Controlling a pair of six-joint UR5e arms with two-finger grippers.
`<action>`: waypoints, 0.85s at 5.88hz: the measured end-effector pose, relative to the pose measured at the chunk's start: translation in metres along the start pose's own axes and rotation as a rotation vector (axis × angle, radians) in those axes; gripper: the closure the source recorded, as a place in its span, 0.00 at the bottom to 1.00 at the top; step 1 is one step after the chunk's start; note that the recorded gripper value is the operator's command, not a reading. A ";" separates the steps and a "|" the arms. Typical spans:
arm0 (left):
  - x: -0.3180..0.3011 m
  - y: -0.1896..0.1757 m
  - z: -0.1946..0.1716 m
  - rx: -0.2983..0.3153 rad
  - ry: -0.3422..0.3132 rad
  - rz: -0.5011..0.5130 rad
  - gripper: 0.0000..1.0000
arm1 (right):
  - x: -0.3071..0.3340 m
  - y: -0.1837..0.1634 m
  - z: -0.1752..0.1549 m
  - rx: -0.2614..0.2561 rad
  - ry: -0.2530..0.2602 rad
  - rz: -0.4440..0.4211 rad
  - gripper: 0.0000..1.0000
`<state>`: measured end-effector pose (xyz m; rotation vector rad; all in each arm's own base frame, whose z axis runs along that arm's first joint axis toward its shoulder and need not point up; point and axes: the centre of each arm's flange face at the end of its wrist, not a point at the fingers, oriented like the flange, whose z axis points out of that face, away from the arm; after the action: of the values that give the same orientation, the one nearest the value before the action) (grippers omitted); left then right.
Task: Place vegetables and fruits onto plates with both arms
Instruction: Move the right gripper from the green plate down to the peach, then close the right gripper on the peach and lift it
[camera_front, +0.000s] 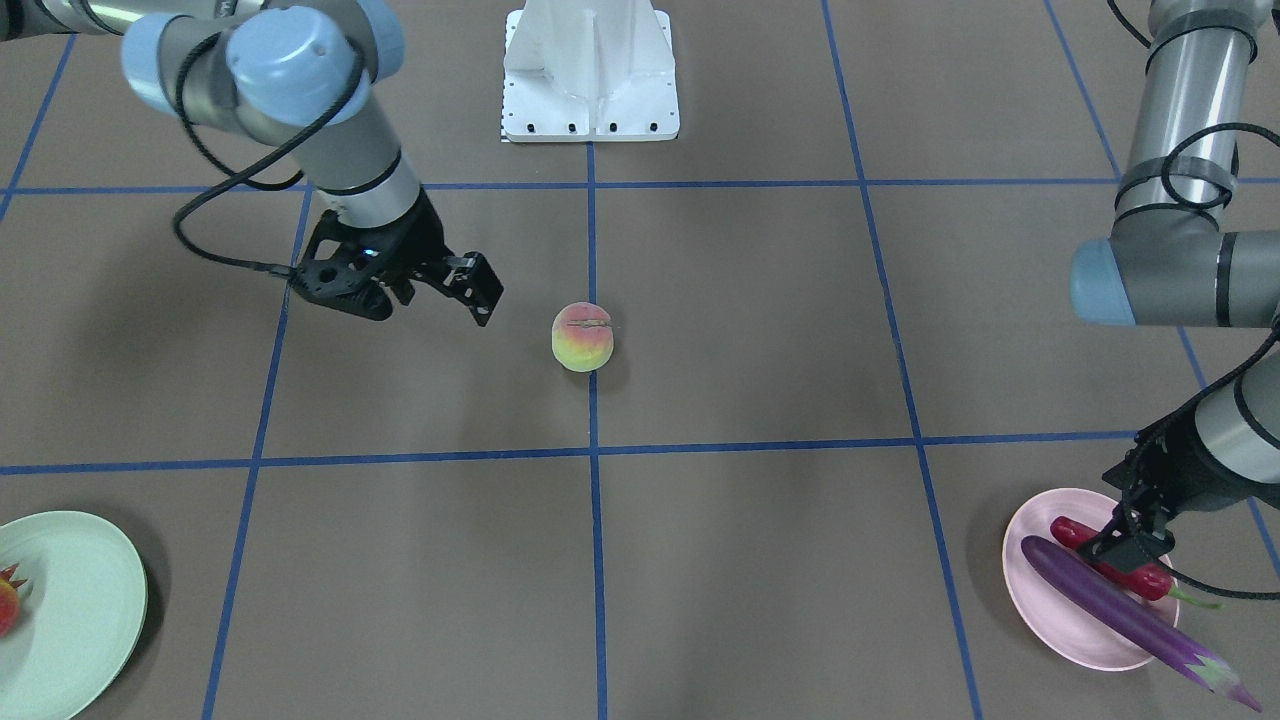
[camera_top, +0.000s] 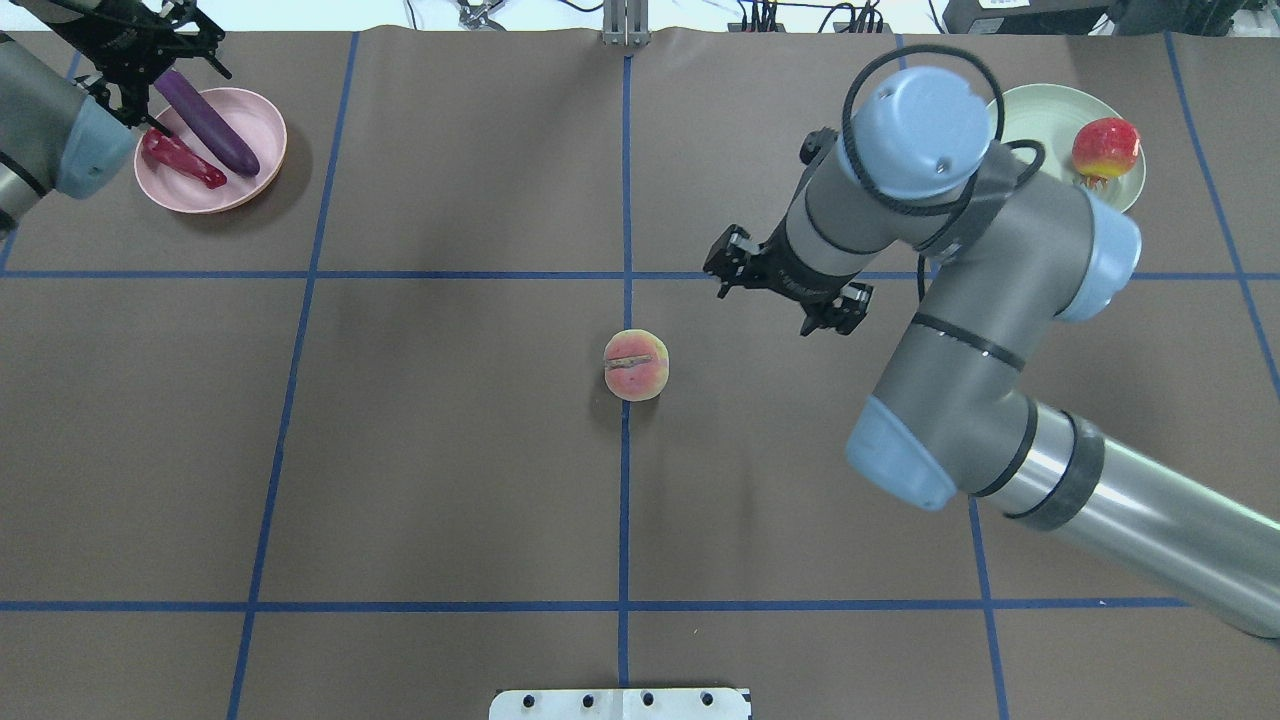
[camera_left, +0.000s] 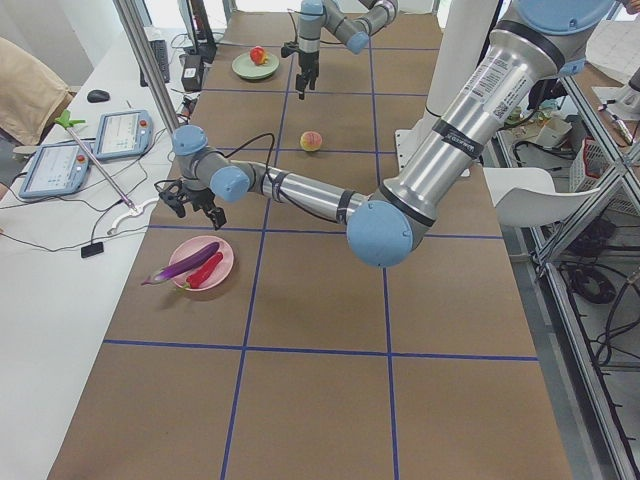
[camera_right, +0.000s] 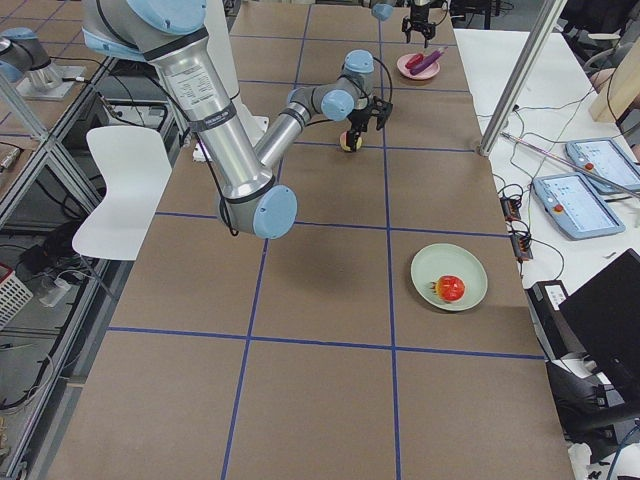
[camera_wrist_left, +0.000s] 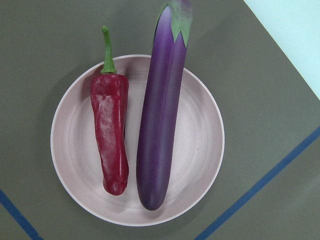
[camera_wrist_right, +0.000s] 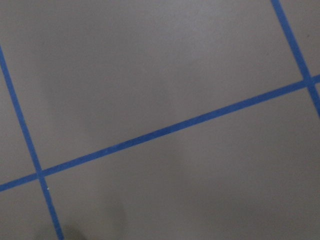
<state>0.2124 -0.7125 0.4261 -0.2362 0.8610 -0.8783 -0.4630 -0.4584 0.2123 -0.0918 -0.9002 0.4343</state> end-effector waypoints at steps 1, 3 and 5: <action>-0.004 0.004 -0.004 -0.003 0.007 0.006 0.00 | -0.027 0.031 0.020 0.023 0.004 0.055 0.00; -0.003 0.010 -0.010 -0.002 0.012 0.010 0.00 | -0.061 0.056 0.054 0.065 -0.033 0.208 0.00; -0.001 0.015 -0.017 -0.001 0.011 0.009 0.00 | -0.063 0.064 0.085 0.055 -0.052 0.279 0.00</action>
<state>0.2079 -0.6997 0.4085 -0.2281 0.8724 -0.8714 -0.5837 -0.4342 0.2020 -0.1576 -0.9296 0.7231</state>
